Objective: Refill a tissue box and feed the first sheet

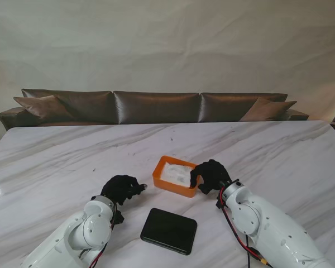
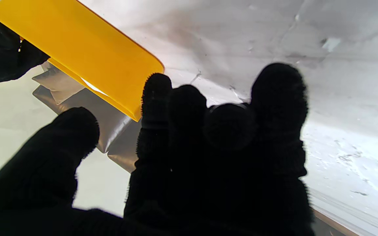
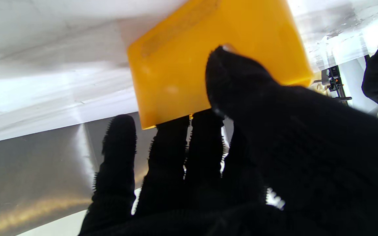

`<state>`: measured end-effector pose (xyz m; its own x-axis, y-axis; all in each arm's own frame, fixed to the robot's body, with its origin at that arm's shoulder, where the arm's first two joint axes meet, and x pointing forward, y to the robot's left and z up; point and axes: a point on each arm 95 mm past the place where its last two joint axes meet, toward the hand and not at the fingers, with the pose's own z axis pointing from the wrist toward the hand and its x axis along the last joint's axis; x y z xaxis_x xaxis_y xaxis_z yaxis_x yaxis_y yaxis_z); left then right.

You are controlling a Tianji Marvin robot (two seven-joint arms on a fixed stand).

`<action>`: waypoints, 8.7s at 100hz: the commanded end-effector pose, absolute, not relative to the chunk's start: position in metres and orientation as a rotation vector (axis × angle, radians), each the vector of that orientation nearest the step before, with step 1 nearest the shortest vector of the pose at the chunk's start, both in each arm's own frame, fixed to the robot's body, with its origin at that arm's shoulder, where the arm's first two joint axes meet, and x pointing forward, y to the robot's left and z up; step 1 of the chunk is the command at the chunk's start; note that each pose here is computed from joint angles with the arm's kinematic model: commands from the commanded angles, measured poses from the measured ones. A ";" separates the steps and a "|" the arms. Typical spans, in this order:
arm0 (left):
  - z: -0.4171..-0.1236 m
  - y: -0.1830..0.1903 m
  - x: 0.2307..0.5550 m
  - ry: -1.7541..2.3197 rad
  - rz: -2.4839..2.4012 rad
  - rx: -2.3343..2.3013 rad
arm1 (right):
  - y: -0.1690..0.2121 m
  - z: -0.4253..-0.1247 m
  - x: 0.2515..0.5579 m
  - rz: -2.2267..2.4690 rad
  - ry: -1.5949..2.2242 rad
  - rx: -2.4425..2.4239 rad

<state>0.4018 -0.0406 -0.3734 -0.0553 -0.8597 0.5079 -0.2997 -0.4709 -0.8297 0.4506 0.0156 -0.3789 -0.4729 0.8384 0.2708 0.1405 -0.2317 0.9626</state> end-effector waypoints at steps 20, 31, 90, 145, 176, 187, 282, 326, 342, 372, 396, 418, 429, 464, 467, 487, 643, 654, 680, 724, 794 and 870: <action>-0.376 -0.042 0.402 1.243 -1.557 -1.771 | 0.020 -0.382 0.446 1.742 1.547 1.171; -0.376 -0.043 0.402 1.239 -1.559 -1.774 | 0.022 -0.382 0.446 1.743 1.552 1.171; -0.378 -0.035 0.398 1.212 -1.546 -1.783 | 0.024 -0.392 0.450 1.726 1.598 1.207; -0.380 -0.035 0.401 1.199 -1.550 -1.786 | 0.026 -0.381 0.446 1.627 1.788 1.137; -0.380 -0.031 0.400 1.187 -1.543 -1.785 | 0.028 -0.383 0.445 1.588 1.824 1.101; -0.380 -0.030 0.399 1.182 -1.540 -1.786 | 0.017 -0.411 0.448 1.556 1.831 1.154; -0.384 -0.027 0.392 1.144 -1.538 -1.797 | 0.018 -0.380 0.457 1.699 1.575 1.247; -0.383 -0.028 0.391 1.138 -1.550 -1.798 | 0.017 -0.335 0.438 1.782 1.418 1.498; -0.382 -0.028 0.390 1.135 -1.560 -1.799 | 0.017 -0.330 0.435 1.830 1.314 1.605; -0.379 -0.033 0.391 1.148 -1.605 -1.787 | 0.015 -0.331 0.429 1.954 1.087 1.820; -0.376 -0.038 0.392 1.158 -1.660 -1.780 | 0.011 -0.330 0.421 2.043 0.982 1.933; -0.375 -0.045 0.392 1.194 -1.730 -1.748 | 0.011 -0.328 0.410 2.126 0.853 2.045; -0.376 -0.052 0.392 1.208 -1.781 -1.735 | 0.011 -0.329 0.406 2.149 0.775 2.102; -0.371 -0.078 0.402 1.119 -2.014 -1.827 | 0.013 -0.337 0.396 2.160 0.832 2.042; -0.371 -0.080 0.404 1.122 -2.027 -1.836 | 0.014 -0.338 0.395 2.166 0.835 2.040; -0.373 -0.097 0.417 1.143 -2.109 -1.908 | 0.021 -0.342 0.386 2.204 0.851 2.041; -0.389 -0.131 0.434 1.212 -2.253 -1.844 | 0.042 -0.346 0.385 2.250 0.901 2.005; -0.389 -0.130 0.432 1.250 -2.253 -1.822 | 0.041 -0.344 0.387 2.235 0.887 2.003; -0.392 -0.130 0.422 1.289 -2.239 -1.830 | 0.038 -0.340 0.396 2.199 0.860 1.956; -0.402 -0.138 0.412 1.287 -2.243 -1.904 | 0.036 -0.333 0.401 2.177 0.855 1.897; -0.410 -0.114 0.416 1.239 -2.107 -1.982 | 0.019 -0.330 0.386 2.129 0.921 1.894; -0.378 -0.069 0.416 1.263 -1.928 -1.825 | 0.017 -0.343 0.400 1.946 1.283 1.649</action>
